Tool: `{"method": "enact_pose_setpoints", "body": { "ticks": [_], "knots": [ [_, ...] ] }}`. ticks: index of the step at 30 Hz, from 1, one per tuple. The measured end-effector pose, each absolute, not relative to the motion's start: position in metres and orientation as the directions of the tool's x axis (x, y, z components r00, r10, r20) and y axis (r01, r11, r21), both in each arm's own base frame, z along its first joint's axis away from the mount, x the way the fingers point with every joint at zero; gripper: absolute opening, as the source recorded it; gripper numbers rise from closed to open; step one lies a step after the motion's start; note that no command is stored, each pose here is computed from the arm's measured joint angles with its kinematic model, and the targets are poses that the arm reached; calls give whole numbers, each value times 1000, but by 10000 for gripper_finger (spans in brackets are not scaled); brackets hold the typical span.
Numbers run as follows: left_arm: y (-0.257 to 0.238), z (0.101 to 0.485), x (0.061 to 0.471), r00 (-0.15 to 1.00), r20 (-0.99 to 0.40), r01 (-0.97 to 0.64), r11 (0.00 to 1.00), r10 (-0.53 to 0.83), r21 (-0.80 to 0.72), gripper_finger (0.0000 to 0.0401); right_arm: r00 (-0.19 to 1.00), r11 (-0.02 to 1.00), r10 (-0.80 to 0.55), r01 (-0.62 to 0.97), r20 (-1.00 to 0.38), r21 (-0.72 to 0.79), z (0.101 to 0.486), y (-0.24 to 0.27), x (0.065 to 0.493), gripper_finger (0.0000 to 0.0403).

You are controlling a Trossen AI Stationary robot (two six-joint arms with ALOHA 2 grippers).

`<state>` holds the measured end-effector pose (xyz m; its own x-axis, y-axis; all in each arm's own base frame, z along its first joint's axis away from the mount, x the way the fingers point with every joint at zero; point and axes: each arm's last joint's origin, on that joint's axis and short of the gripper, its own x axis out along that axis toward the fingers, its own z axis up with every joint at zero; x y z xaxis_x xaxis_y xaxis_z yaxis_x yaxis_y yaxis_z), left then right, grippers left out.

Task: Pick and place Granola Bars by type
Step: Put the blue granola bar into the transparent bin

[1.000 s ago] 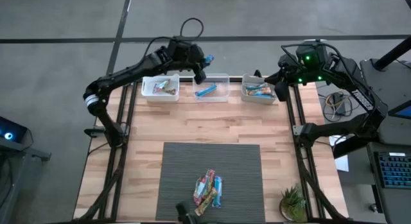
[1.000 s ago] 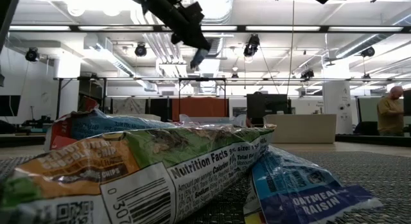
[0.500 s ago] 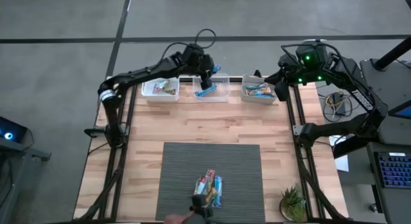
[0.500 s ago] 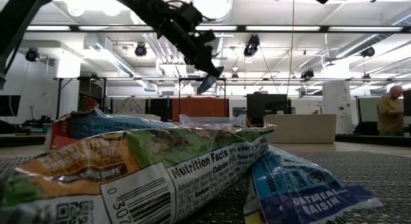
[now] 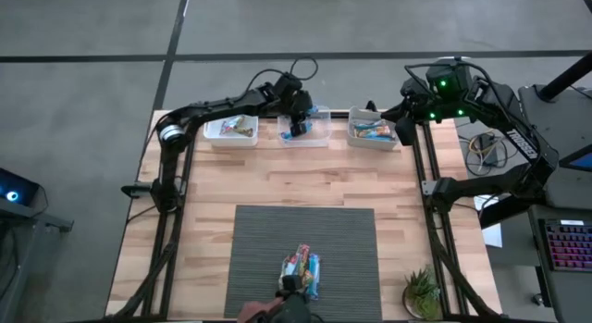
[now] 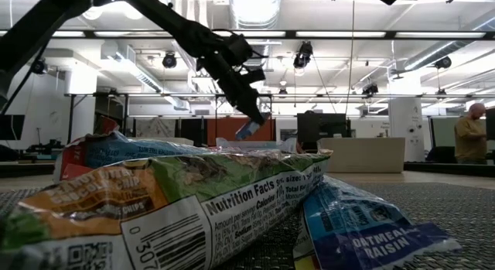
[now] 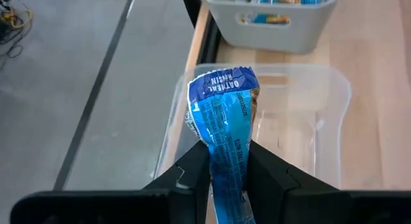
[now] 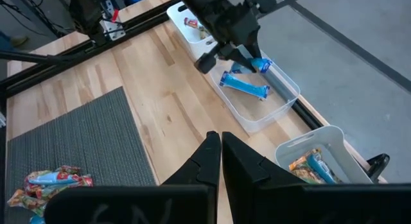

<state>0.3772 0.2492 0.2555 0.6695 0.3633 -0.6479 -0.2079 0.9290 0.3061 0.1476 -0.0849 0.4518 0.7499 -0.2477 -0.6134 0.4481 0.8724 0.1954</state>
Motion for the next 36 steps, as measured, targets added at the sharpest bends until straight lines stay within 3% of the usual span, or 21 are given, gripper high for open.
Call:
{"method": "enact_pose_setpoints", "body": {
  "ticks": [7,36],
  "knots": [
    [250,240,378,629,-698,-151,935,342,322,69,748,872,-246,448,-616,196,451,-85,148,9],
    [248,237,374,579,-740,-120,933,342,338,69,748,875,-246,445,-617,190,451,-85,148,9]
  ]
}}
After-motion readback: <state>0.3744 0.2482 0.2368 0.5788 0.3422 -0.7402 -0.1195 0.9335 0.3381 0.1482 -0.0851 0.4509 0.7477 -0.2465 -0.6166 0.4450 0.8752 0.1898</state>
